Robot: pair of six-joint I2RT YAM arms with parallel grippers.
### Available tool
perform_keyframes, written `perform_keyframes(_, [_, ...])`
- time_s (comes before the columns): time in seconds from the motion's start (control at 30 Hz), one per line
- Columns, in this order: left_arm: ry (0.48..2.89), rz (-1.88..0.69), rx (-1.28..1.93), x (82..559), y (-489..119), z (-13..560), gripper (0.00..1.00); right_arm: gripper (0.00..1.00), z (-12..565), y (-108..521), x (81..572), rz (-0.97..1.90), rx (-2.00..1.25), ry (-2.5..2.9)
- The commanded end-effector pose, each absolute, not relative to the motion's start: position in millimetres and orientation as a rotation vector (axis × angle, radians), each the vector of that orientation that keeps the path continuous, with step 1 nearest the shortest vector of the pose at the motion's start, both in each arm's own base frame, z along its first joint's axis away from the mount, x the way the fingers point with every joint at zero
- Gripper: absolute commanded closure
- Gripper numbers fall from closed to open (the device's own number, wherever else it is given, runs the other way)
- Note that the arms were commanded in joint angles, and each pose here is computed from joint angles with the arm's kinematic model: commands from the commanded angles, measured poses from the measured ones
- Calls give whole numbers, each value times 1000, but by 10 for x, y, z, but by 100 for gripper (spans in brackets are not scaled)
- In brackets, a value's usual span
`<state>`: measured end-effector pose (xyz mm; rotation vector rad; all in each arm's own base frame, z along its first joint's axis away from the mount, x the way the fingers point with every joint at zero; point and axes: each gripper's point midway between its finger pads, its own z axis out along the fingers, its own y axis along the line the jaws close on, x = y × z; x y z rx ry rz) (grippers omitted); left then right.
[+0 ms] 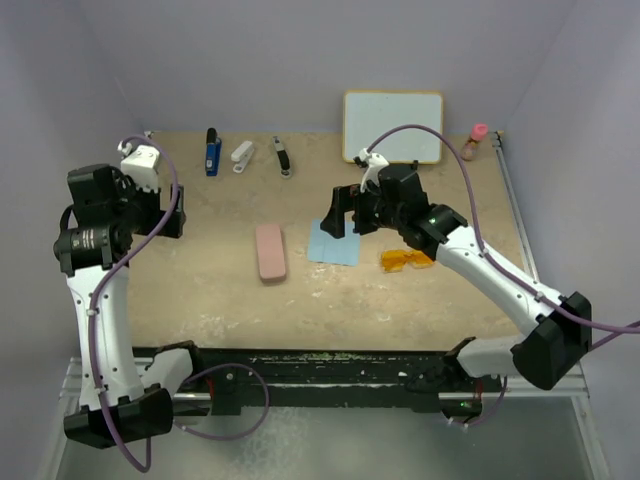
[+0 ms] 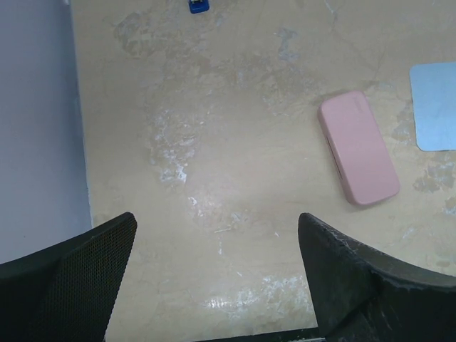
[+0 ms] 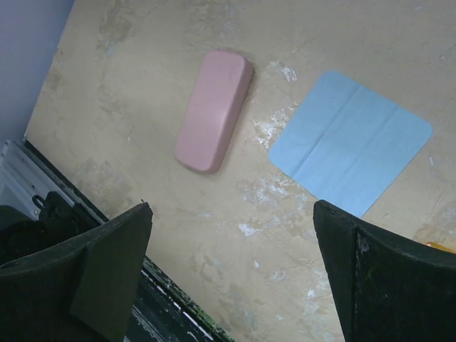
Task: Organize the sunglasses
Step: Adjust the sunglasses case at the center of the board.
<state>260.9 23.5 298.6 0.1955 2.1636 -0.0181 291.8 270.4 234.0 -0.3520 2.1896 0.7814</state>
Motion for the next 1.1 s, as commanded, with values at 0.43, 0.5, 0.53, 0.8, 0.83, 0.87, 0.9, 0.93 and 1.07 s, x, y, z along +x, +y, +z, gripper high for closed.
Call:
perform_keyframes(0.43, [2120,94,196,2717,399,3087,2,0,2264,3013,3270,670,-382,2246])
perform_keyframes(0.5, [2144,123,181,2757,467,3031,2,0,2156,3080,3346,592,-396,2281])
perform_keyframes(0.53, [2166,140,168,2781,512,2982,2,1,2122,3139,3366,552,-411,2296])
perform_keyframes(0.8, [2372,220,110,2798,733,2595,2,3,1786,3475,3550,273,-432,2376])
perform_keyframes(0.83, [2382,224,109,2789,741,2574,2,4,1757,3527,3548,272,-444,2383])
perform_keyframes(0.87, [2386,228,110,2788,747,2560,2,4,1719,3590,3535,269,-458,2388])
perform_keyframes(0.9, [2387,233,109,2783,754,2556,2,5,1688,3654,3518,267,-473,2389])
perform_keyframes(0.93, [2385,238,109,2783,759,2555,2,5,1663,3712,3502,260,-486,2388])
perform_keyframes(1.07, [2370,258,109,2773,782,2571,2,4,1545,3928,3432,232,-530,2386])
